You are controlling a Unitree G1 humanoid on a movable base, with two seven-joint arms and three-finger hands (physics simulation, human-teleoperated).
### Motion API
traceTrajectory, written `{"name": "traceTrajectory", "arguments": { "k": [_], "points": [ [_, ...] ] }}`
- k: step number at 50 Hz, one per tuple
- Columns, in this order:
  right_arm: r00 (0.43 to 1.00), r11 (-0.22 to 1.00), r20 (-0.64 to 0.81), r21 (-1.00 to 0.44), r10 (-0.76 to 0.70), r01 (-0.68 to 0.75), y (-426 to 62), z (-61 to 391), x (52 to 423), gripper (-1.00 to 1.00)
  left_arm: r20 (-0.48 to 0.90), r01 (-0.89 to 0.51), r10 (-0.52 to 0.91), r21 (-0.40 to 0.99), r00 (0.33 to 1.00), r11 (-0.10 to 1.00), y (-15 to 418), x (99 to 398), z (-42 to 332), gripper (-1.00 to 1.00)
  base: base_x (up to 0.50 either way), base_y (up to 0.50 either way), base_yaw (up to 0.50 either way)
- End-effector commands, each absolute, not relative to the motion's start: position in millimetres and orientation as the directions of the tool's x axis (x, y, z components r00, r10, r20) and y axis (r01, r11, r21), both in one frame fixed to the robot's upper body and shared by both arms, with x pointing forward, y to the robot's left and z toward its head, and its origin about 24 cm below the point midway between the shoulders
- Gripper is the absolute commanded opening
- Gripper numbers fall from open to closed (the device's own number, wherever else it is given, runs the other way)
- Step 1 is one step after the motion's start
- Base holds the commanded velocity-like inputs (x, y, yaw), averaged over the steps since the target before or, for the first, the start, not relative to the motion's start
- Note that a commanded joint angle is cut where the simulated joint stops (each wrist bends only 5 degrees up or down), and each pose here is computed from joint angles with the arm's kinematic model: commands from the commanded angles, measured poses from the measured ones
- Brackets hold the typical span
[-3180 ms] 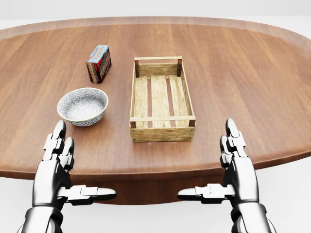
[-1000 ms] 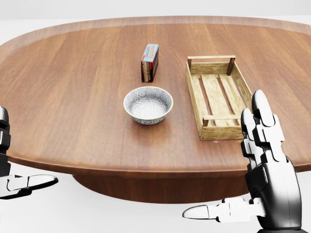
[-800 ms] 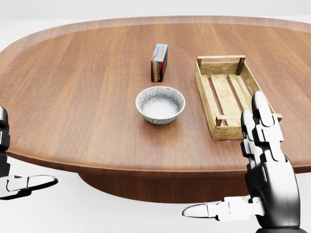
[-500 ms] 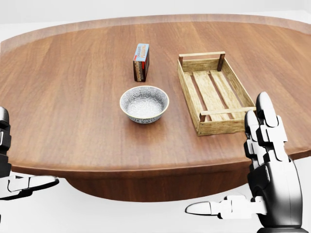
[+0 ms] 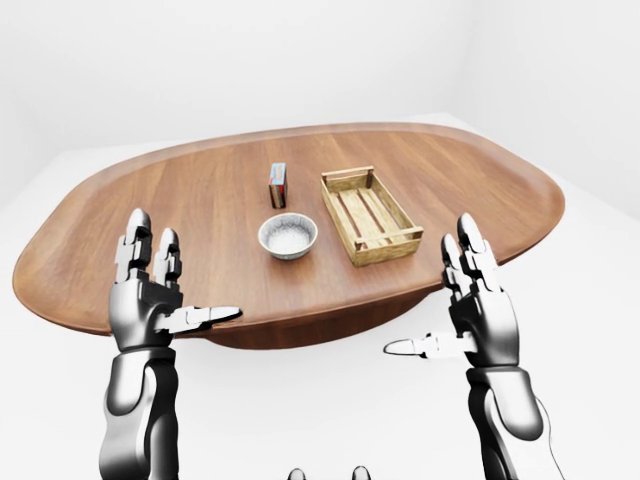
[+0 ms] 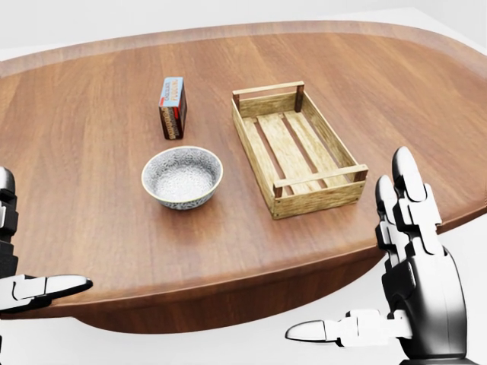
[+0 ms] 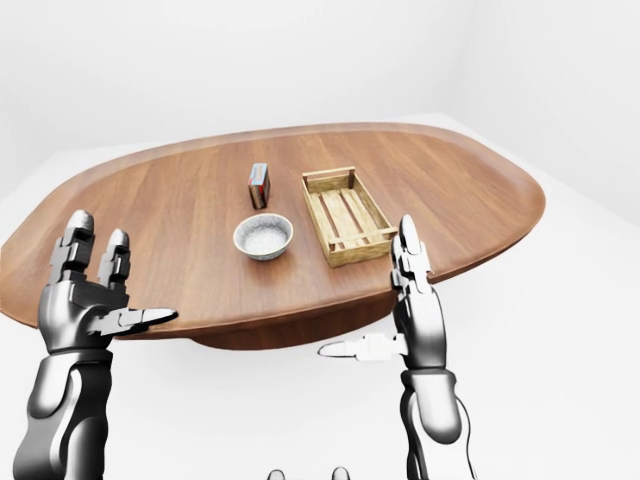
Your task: Pick up the bowl on the left and put it in the tray.
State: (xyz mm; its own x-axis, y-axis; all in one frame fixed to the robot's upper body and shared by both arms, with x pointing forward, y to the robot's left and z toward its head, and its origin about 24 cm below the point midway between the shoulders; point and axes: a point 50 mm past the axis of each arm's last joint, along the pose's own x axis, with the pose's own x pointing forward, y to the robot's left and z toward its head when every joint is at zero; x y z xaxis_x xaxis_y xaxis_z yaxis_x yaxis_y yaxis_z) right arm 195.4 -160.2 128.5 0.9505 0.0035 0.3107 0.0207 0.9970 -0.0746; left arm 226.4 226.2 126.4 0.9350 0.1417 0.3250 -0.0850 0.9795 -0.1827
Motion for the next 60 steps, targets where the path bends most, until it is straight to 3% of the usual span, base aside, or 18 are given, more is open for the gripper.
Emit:
{"name": "traceTrajectory", "arguments": {
  "k": [1, 60],
  "points": [
    [0.959, 0.996, 0.277, -0.084, 0.053, -0.031, -154.4, 121.4, 196.2, 1.00, 0.251, -0.079, 0.122, -0.174, 0.960, 0.982, 214.9, 227.7, 108.8, 1.00, 0.49, -0.11, 0.00],
    [0.961, 0.996, 0.268, -0.078, 0.072, -0.053, -147.1, 119.1, 197.0, 1.00, 0.269, -0.076, 0.124, -0.182, 0.955, 0.980, 215.6, 225.6, 112.7, 1.00, 0.47, -0.08, 0.00]
  ]
}}
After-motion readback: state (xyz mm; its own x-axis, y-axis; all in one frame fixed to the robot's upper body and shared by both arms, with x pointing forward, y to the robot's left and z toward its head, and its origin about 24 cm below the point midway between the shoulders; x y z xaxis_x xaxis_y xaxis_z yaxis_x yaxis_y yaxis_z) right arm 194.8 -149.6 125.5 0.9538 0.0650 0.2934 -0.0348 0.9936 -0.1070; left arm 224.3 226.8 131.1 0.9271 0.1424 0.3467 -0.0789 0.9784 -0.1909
